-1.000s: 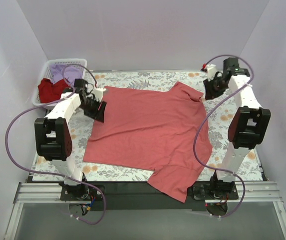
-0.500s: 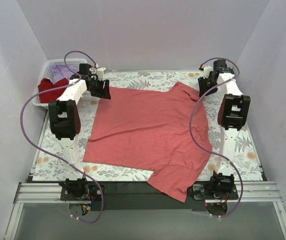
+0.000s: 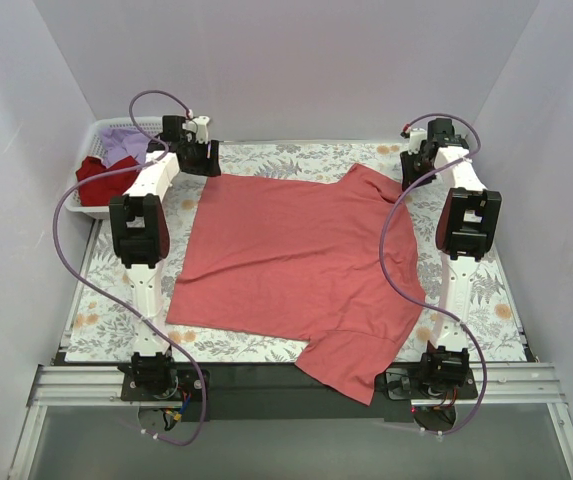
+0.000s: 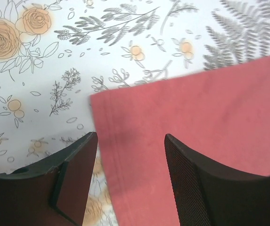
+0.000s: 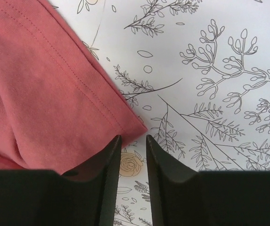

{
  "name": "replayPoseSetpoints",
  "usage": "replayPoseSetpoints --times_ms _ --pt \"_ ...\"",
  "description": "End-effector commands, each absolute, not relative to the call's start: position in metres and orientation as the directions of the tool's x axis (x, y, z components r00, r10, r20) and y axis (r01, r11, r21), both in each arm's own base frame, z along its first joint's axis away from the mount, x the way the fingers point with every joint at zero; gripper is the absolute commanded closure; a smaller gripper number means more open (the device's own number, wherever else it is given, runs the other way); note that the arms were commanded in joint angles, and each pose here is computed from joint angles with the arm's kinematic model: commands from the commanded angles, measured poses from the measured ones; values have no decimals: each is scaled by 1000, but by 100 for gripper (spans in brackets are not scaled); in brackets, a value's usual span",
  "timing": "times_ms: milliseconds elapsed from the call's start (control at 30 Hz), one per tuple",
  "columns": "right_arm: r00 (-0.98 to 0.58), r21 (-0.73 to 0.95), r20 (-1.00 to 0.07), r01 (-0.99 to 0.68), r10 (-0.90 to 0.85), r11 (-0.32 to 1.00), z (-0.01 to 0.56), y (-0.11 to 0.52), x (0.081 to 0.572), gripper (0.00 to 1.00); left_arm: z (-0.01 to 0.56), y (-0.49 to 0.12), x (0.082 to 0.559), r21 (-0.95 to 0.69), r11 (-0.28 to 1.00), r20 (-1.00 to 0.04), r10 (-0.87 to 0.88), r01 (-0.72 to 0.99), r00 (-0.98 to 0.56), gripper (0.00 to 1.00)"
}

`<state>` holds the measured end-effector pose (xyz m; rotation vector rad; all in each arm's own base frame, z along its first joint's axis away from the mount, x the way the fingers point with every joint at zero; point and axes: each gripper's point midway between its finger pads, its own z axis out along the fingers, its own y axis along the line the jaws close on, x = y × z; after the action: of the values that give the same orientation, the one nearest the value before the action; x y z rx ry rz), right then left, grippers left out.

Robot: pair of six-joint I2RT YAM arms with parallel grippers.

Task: Fold and stack the t-shirts
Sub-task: Fold the tshirt

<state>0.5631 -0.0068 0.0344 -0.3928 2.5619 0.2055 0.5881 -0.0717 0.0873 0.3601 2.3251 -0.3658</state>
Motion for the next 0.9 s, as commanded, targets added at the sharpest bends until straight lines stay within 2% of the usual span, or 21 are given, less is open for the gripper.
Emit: replayPoseSetpoints --times_ms 0,67,167,200,300,467,667,700,800,867 --pt "-809 98 -542 -328 -226 940 28 3 566 67 87 -63 611 -116 942 -746 127 316 -654 42" --pt "-808 108 -543 -338 -229 935 28 5 564 70 76 -62 616 -111 944 -747 127 311 -653 42" --pt "-801 111 -548 -355 -241 928 28 7 565 80 67 -58 622 -89 949 -751 137 303 -646 42" --pt "-799 110 -550 -358 -243 927 29 7 565 86 63 -57 622 -84 951 -748 137 298 -649 43" --pt "-786 99 -563 -371 -256 923 32 7 570 99 51 -53 625 -65 954 -745 149 293 -651 43" --pt "-738 12 -609 -375 -291 927 54 -4 586 99 42 -51 630 -50 956 -748 157 290 -645 43" --pt "-539 -216 -766 -300 -351 929 151 -27 627 99 33 -54 634 -66 955 -749 145 290 -646 45" --pt "-480 -255 -795 -289 -370 923 173 -28 636 99 31 -54 634 -66 955 -748 145 290 -647 47" --pt "-419 -359 -786 -292 -456 887 183 -19 649 99 25 -53 636 -63 956 -746 145 286 -650 52" --pt "-388 -404 -779 -289 -492 868 183 -9 657 99 20 -52 636 -60 957 -741 147 283 -655 60"
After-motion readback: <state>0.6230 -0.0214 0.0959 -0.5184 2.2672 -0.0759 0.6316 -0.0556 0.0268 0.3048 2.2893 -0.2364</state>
